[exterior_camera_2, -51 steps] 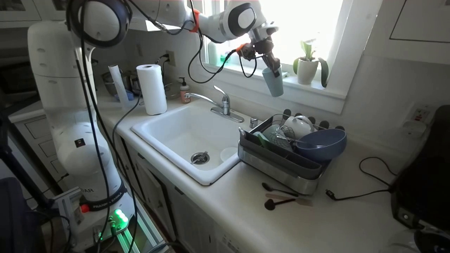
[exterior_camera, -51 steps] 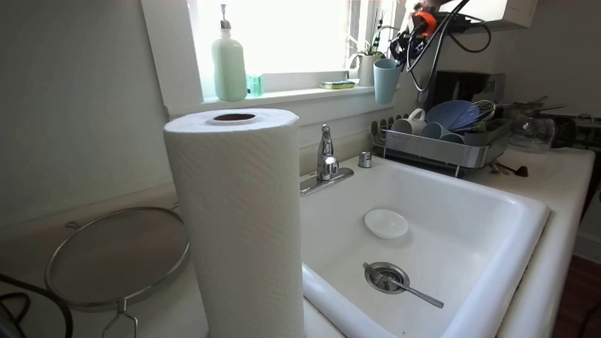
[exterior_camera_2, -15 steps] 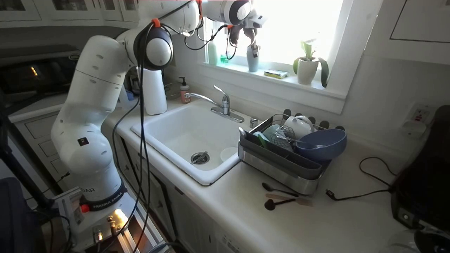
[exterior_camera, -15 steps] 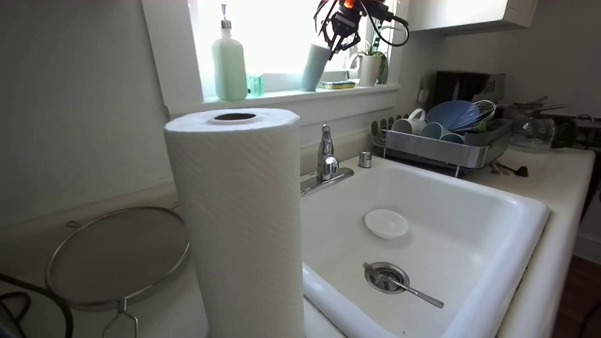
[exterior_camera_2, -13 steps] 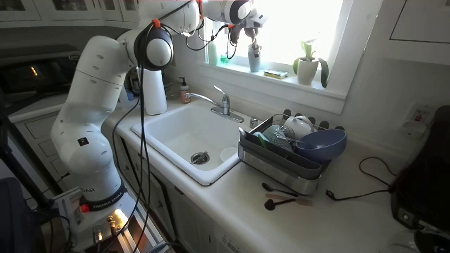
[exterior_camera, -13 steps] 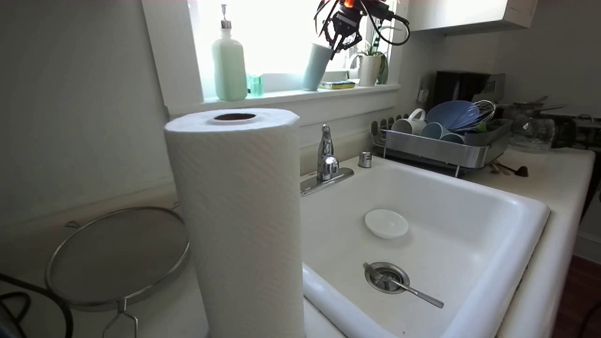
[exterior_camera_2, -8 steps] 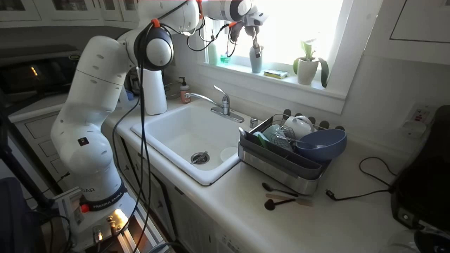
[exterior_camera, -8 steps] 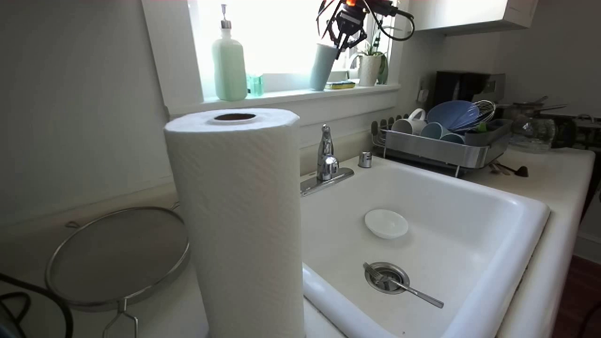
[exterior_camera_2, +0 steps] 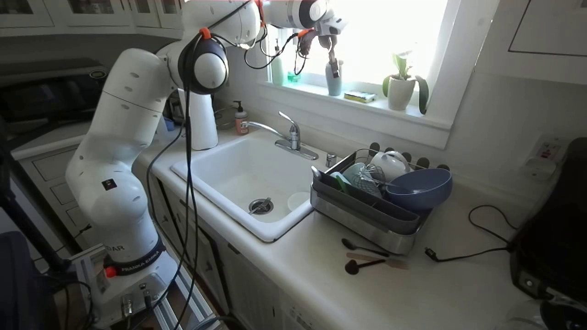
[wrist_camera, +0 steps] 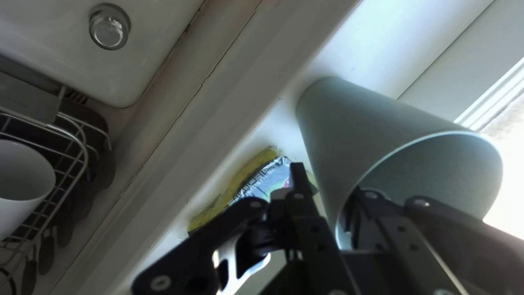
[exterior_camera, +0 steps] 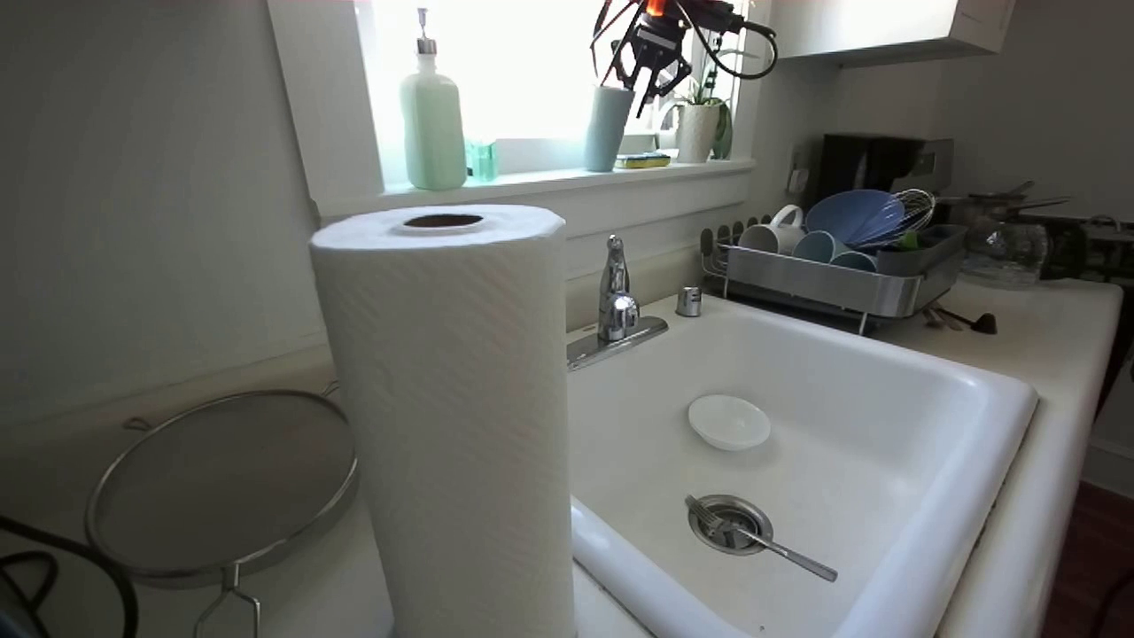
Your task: Put the cup from the dishrack on the windowsill.
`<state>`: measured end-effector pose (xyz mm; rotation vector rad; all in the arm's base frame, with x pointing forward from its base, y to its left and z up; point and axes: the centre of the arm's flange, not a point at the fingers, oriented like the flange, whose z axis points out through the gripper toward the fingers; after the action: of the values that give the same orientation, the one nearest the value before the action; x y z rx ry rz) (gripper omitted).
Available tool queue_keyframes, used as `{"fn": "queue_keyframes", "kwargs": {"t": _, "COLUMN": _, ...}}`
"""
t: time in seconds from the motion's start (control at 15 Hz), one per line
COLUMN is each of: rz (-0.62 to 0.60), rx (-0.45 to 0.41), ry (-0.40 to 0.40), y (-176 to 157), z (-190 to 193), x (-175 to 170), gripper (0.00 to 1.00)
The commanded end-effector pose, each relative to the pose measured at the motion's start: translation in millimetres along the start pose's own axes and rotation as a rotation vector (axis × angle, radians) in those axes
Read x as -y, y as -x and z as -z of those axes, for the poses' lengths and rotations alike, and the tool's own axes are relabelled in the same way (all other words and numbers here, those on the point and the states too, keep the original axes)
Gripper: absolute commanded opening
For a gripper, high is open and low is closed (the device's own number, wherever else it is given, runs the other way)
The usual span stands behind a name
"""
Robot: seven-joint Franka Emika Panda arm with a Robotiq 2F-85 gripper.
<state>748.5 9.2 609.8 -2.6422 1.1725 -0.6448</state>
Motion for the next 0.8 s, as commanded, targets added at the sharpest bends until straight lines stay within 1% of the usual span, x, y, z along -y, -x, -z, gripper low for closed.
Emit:
{"fn": "queue_keyframes", "kwargs": {"t": 0.0, "rz": -0.038, "rx": -0.027, "ry": -0.007, "y": -11.1, "z": -0.7, "x": 17.2, "gripper": 0.54}}
{"fn": "queue_keyframes", "kwargs": {"t": 0.07, "rz": -0.044, "rx": -0.028, "ry": -0.019, "y": -11.5, "z": -0.4, "x": 17.7, "gripper": 0.62}}
{"fn": "queue_keyframes", "kwargs": {"t": 0.2, "rz": -0.060, "rx": -0.036, "ry": -0.046, "y": -12.5, "z": 1.3, "x": 19.4, "gripper": 0.74}}
{"fn": "queue_keyframes", "kwargs": {"t": 0.4, "rz": -0.083, "rx": -0.054, "ry": -0.096, "y": -14.5, "z": 3.4, "x": 22.0, "gripper": 0.96}}
{"fn": "queue_keyframes", "kwargs": {"t": 0.47, "rz": -0.087, "rx": -0.062, "ry": -0.113, "y": -15.2, "z": 3.9, "x": 22.9, "gripper": 0.99}}
{"fn": "queue_keyframes", "kwargs": {"t": 0.6, "rz": -0.086, "rx": -0.071, "ry": -0.128, "y": -16.5, "z": 5.4, "x": 23.8, "gripper": 1.00}}
{"fn": "queue_keyframes", "kwargs": {"t": 0.73, "rz": -0.044, "rx": -0.059, "ry": -0.132, "y": -13.7, "z": 21.9, "x": 18.6, "gripper": 1.00}}
